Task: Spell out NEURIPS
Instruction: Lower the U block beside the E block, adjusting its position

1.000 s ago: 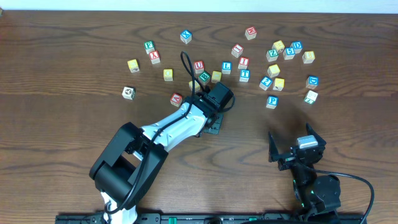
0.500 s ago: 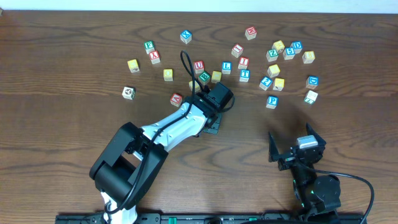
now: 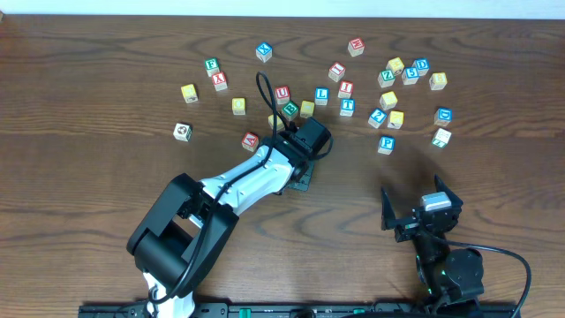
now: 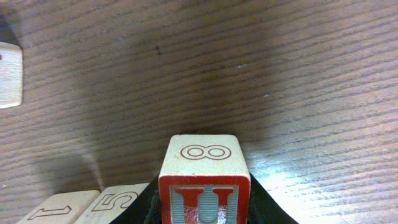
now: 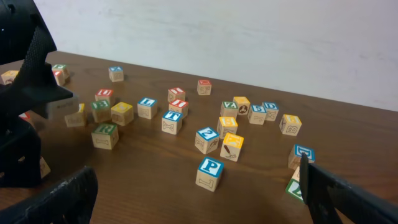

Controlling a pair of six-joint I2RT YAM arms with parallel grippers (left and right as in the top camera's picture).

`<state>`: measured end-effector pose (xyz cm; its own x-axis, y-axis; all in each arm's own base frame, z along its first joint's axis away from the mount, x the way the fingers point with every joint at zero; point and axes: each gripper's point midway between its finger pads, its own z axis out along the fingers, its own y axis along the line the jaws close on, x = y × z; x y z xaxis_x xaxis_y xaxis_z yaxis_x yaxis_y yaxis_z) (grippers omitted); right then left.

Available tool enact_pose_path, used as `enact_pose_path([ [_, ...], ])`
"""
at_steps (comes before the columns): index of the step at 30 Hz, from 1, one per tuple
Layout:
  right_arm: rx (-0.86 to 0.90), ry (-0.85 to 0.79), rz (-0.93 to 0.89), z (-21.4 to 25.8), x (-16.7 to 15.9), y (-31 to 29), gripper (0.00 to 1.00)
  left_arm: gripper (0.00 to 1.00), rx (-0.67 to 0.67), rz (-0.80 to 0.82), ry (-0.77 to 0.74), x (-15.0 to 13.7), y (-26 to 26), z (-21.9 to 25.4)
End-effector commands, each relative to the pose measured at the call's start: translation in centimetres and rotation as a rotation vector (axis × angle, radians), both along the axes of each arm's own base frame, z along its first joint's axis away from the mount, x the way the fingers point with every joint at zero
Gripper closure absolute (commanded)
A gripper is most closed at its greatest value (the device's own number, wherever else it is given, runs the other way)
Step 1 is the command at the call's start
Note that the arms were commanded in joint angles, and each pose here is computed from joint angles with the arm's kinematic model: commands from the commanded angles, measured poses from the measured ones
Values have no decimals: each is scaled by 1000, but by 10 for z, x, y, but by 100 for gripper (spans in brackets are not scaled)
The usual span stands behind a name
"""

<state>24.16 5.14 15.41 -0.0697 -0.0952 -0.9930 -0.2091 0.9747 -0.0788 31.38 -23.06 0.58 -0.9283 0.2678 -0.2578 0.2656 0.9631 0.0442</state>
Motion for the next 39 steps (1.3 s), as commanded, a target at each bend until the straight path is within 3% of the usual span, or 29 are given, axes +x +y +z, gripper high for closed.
enact_pose_path([
  [1, 2, 2, -1, -1, 0, -1, 1, 86, 48, 0, -1, -1, 10, -6],
  [39, 2, 2, -1, -1, 0, -1, 1, 86, 79, -11, -4, -1, 15, -6],
])
